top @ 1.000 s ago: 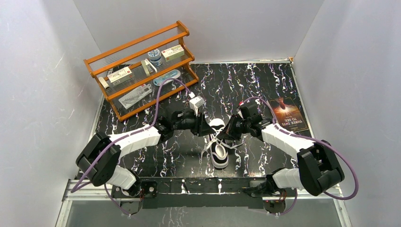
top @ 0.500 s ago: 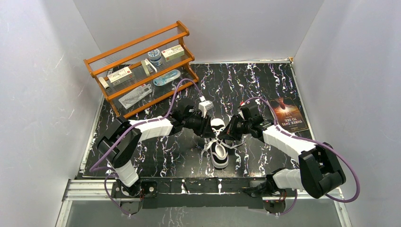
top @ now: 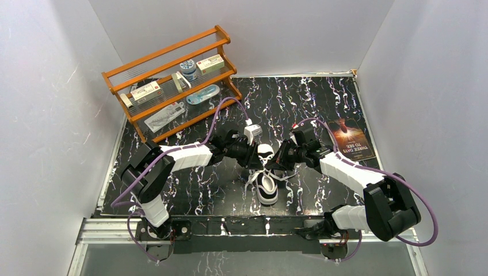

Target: Tie the shoes

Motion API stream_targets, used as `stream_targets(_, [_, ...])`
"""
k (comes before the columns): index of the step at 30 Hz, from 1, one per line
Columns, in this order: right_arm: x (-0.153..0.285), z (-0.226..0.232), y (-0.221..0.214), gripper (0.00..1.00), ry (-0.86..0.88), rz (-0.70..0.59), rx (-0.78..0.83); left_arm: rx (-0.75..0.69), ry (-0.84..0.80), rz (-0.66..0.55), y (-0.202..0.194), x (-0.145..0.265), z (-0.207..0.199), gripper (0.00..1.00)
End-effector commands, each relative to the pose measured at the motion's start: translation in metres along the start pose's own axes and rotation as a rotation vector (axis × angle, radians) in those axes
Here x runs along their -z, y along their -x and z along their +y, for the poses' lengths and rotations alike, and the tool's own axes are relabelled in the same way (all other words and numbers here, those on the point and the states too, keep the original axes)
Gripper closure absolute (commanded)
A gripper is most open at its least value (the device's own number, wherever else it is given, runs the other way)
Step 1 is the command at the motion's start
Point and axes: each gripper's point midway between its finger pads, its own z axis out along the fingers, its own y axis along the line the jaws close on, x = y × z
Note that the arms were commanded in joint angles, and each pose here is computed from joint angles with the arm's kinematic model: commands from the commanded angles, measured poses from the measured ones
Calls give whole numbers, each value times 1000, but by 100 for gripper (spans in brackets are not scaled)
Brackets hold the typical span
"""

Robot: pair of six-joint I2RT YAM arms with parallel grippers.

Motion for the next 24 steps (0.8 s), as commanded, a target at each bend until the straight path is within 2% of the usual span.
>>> stream_targets(1, [3, 9, 7, 100, 31, -28, 20, -48, -16, 0, 7, 2, -8, 79])
stream_targets(4, [3, 9, 7, 100, 29, -28, 19, -50, -7, 3, 6, 1, -6, 86])
stream_targets(7, [3, 8, 7, 100, 26, -28, 22, -56, 10, -42, 15, 3, -7, 100])
stream_targets(12, [2, -4, 1, 100, -12, 1, 77, -64, 17, -109, 31, 8, -12, 100])
stream_targets(18, [8, 0, 1, 99, 15, 4, 230, -14, -19, -208, 40, 10, -19, 100])
stream_targets(24, [18, 10, 14, 78, 2, -8, 405, 33, -60, -233, 39, 6, -22, 100])
